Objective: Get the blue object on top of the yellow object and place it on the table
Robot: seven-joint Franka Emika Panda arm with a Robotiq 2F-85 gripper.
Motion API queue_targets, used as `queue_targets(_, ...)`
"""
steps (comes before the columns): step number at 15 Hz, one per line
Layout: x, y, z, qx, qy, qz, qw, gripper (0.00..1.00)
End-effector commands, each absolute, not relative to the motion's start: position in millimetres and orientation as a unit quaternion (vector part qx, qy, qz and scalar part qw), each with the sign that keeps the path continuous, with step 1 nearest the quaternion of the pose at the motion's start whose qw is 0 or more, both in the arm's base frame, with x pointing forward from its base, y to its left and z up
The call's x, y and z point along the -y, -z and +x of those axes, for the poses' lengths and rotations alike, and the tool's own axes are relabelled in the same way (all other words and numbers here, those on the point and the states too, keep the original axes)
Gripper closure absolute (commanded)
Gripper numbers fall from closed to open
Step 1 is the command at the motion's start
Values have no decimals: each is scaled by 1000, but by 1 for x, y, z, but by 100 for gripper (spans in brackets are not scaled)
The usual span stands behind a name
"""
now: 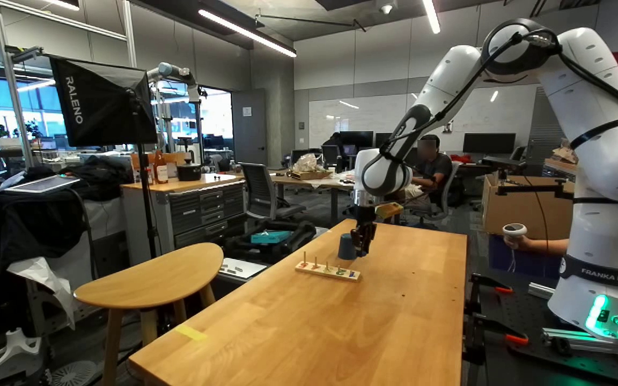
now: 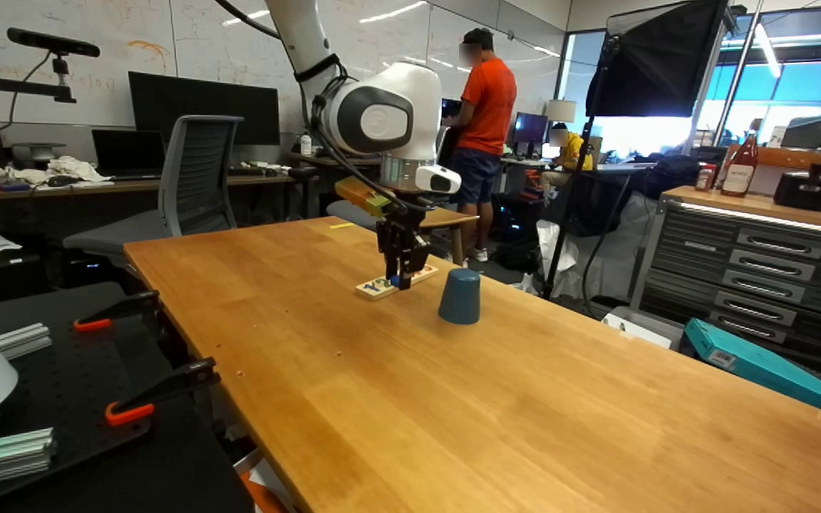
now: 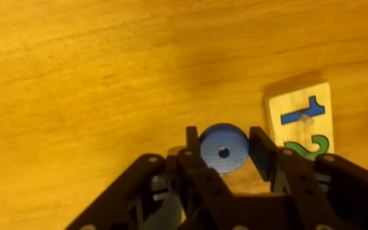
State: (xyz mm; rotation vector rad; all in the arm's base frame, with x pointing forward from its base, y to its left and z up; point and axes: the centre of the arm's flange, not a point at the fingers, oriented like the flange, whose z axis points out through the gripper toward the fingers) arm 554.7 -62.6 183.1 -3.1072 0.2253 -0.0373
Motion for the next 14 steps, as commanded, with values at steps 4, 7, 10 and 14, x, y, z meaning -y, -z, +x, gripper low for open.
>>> queue_targets(4,69,-151,543,-101,-26,-994,13,31)
queue_targets(7,77,-197,547,-94,-15,-995,22,10)
queue_targets(10,77,-261,544,-82,-20,-995,55,0)
queue_targets(14,78,-351,529,-52,-46,-991,118,0)
